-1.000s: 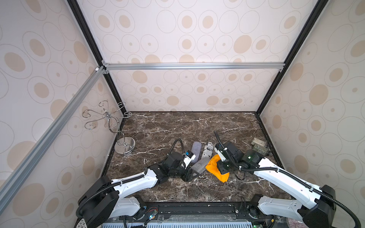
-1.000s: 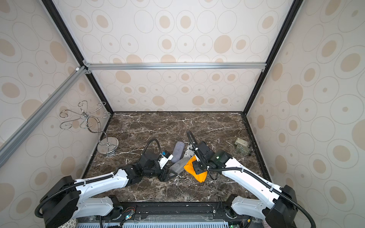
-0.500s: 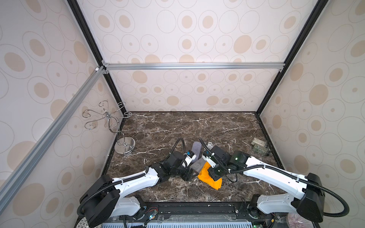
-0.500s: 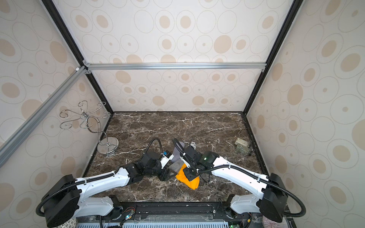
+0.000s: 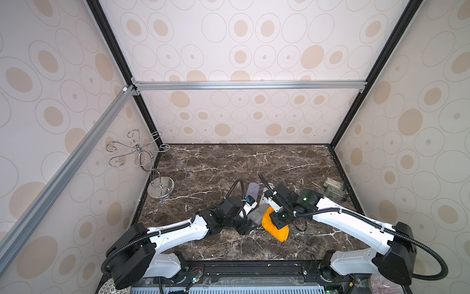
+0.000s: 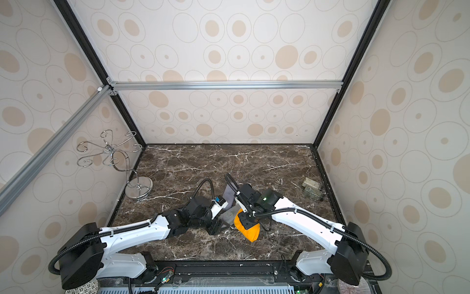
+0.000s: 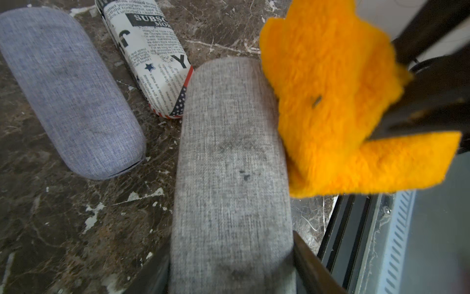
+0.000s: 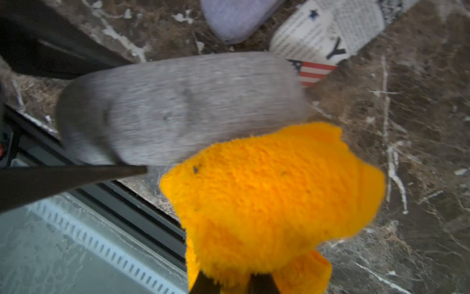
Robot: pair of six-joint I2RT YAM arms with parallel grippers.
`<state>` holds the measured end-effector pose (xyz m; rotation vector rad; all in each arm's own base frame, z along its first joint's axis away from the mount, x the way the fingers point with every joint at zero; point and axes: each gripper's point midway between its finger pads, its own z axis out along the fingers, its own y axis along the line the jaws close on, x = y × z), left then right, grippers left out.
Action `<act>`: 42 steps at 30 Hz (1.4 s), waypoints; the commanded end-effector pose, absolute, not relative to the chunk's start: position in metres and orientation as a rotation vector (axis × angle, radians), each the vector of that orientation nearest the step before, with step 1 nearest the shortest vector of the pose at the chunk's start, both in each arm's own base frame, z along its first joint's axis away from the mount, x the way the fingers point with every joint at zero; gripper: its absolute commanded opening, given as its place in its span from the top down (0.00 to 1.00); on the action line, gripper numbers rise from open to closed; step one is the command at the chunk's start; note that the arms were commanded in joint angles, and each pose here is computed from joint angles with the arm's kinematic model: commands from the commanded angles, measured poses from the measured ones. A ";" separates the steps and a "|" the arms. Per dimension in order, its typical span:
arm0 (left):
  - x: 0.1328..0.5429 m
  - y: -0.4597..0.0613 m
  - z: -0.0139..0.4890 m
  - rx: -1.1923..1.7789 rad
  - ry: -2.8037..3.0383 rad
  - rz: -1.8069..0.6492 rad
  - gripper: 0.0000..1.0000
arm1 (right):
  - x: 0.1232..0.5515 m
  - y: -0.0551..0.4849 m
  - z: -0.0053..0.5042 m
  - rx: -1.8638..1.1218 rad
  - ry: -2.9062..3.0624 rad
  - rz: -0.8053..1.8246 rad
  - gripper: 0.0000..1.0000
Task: Wipe the eyeglass case
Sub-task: Wipe the dirt from the eyeglass case.
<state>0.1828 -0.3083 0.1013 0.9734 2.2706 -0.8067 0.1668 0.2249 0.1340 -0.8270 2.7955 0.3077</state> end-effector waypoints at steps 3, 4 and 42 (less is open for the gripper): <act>0.187 -0.328 0.127 1.030 2.167 -0.823 0.60 | 0.163 0.253 0.132 -0.863 2.776 0.399 1.00; 0.188 -0.327 0.127 1.027 2.167 -0.814 0.60 | 0.167 0.249 0.131 -0.831 2.774 0.370 1.00; 0.176 -0.315 0.134 0.810 2.214 -1.066 0.60 | 0.204 0.161 0.131 -0.288 2.781 0.387 1.00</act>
